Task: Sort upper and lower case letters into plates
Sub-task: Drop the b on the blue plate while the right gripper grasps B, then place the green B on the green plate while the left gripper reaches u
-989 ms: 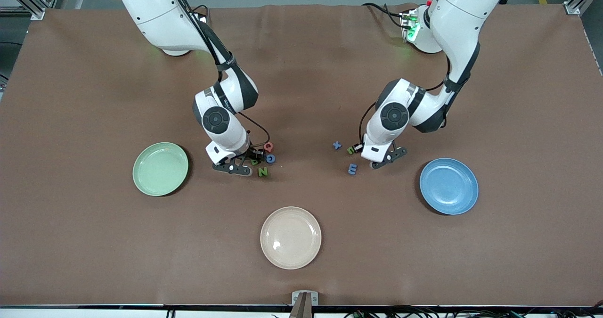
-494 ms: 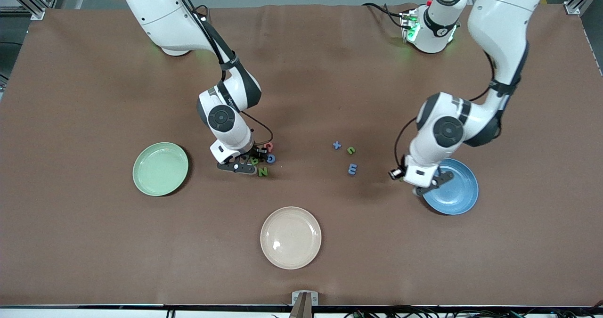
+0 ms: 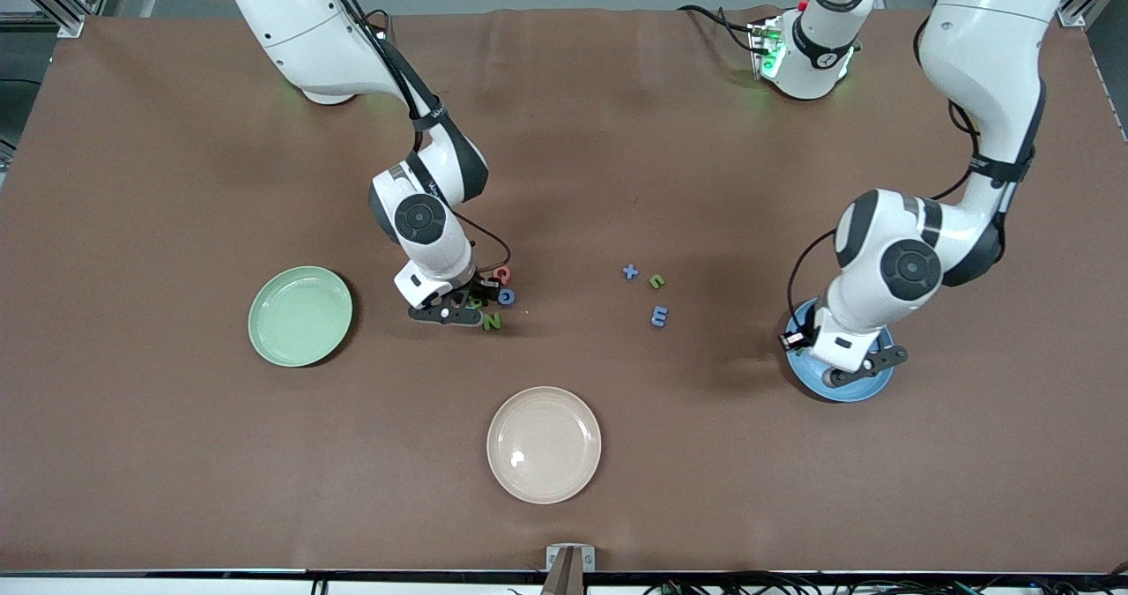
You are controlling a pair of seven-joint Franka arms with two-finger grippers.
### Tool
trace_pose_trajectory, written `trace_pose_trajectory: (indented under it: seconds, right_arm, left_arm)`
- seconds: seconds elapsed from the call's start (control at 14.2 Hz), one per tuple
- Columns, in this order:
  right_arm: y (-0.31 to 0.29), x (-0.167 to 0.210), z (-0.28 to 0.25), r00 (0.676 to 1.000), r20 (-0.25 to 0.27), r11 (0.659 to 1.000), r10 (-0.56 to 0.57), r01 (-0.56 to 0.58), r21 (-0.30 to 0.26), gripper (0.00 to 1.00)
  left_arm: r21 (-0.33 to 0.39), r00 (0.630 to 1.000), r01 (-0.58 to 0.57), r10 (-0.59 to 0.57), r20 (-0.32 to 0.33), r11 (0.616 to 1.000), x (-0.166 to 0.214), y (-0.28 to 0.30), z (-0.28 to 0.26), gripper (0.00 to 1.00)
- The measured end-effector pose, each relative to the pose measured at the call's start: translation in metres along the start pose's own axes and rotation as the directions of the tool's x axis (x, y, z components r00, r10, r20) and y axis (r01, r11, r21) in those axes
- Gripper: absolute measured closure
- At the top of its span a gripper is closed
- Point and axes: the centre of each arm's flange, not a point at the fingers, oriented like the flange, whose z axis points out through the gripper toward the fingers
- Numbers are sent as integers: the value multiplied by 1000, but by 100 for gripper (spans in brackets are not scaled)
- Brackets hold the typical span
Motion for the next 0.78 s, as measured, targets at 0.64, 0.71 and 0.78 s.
trace_pose_trajectory:
  seconds: [0.64,0.71,0.78]
  right_arm:
    - [15,12,-4,1000,12,1000,-5,6,-25,72]
    - [29,23,-9,999,28,999,-14,16,-40,72]
    - [50,37,-18,999,45,998,-22,24,-50,72]
  left_arm:
    - [20,1000,-4,4,12,1000,10,-23,16,7]
    - [14,1000,-8,8,6,1000,8,-18,11,0]
    - [4,1000,-11,11,0,1000,4,-9,4,0]
